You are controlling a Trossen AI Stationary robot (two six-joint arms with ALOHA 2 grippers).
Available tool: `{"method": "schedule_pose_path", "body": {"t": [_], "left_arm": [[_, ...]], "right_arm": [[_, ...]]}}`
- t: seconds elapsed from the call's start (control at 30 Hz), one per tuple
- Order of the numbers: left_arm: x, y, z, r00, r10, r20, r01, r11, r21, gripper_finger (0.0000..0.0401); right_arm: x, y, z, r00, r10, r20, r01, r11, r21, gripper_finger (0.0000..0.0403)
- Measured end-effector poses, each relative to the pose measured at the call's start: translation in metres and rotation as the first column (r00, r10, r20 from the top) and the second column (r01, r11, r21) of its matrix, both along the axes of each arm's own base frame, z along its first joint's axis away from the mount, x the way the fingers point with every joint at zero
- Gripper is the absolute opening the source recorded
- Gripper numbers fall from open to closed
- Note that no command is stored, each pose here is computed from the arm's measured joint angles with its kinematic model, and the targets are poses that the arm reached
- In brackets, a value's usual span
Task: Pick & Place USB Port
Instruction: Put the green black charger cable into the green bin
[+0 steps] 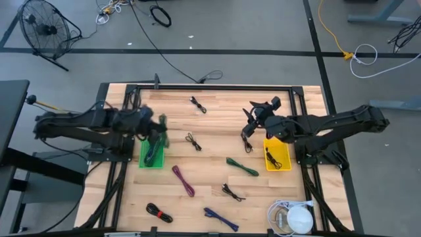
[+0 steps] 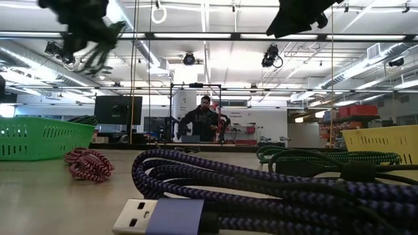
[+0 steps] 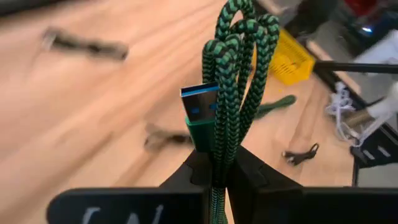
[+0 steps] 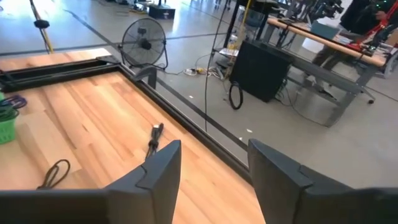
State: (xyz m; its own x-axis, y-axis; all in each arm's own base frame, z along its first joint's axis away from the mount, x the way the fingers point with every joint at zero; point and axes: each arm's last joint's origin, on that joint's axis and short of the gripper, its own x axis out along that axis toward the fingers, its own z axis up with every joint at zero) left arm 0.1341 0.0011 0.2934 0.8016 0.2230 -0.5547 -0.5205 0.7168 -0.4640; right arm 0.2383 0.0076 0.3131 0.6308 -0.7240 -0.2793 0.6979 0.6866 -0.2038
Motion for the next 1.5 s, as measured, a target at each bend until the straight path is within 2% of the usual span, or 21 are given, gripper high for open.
{"method": "schedule_pose_path", "body": {"t": [0.17,0.3,0.53,0.77,1.03,1.4,1.5], "left_arm": [[-0.016,-0.011,-0.012,0.991,0.063,-0.121,-0.079,0.989,-0.128,0.0023],[-0.023,-0.017,-0.020,0.968,0.117,-0.223,-0.153,0.977,-0.150,0.0023],[-0.019,-0.024,-0.029,0.938,0.166,-0.305,-0.214,0.968,-0.131,0.0023],[-0.007,-0.034,-0.045,0.871,0.189,-0.454,-0.270,0.955,-0.121,0.0023],[0.006,-0.040,-0.058,0.812,0.203,-0.547,-0.295,0.952,-0.085,0.0023],[0.016,-0.044,-0.070,0.755,0.220,-0.618,-0.325,0.944,-0.061,0.0023],[0.018,-0.045,-0.073,0.739,0.233,-0.633,-0.340,0.939,-0.051,0.0045]], "right_arm": [[0.000,-0.005,0.000,1.000,-0.020,-0.004,0.020,1.000,-0.003,0.0177],[0.001,-0.007,0.000,1.000,-0.009,-0.006,0.009,1.000,0.006,0.0176],[0.000,-0.007,-0.001,1.000,-0.004,-0.014,0.004,1.000,0.006,0.0176],[0.000,-0.007,-0.001,1.000,-0.003,-0.019,0.003,1.000,0.004,0.0176],[0.000,-0.007,-0.001,1.000,-0.003,-0.020,0.003,1.000,0.004,0.0176],[0.000,-0.007,-0.002,1.000,-0.002,-0.026,0.002,1.000,0.004,0.0176],[0.000,-0.007,-0.002,1.000,-0.002,-0.026,0.002,1.000,0.004,0.0176]]}}
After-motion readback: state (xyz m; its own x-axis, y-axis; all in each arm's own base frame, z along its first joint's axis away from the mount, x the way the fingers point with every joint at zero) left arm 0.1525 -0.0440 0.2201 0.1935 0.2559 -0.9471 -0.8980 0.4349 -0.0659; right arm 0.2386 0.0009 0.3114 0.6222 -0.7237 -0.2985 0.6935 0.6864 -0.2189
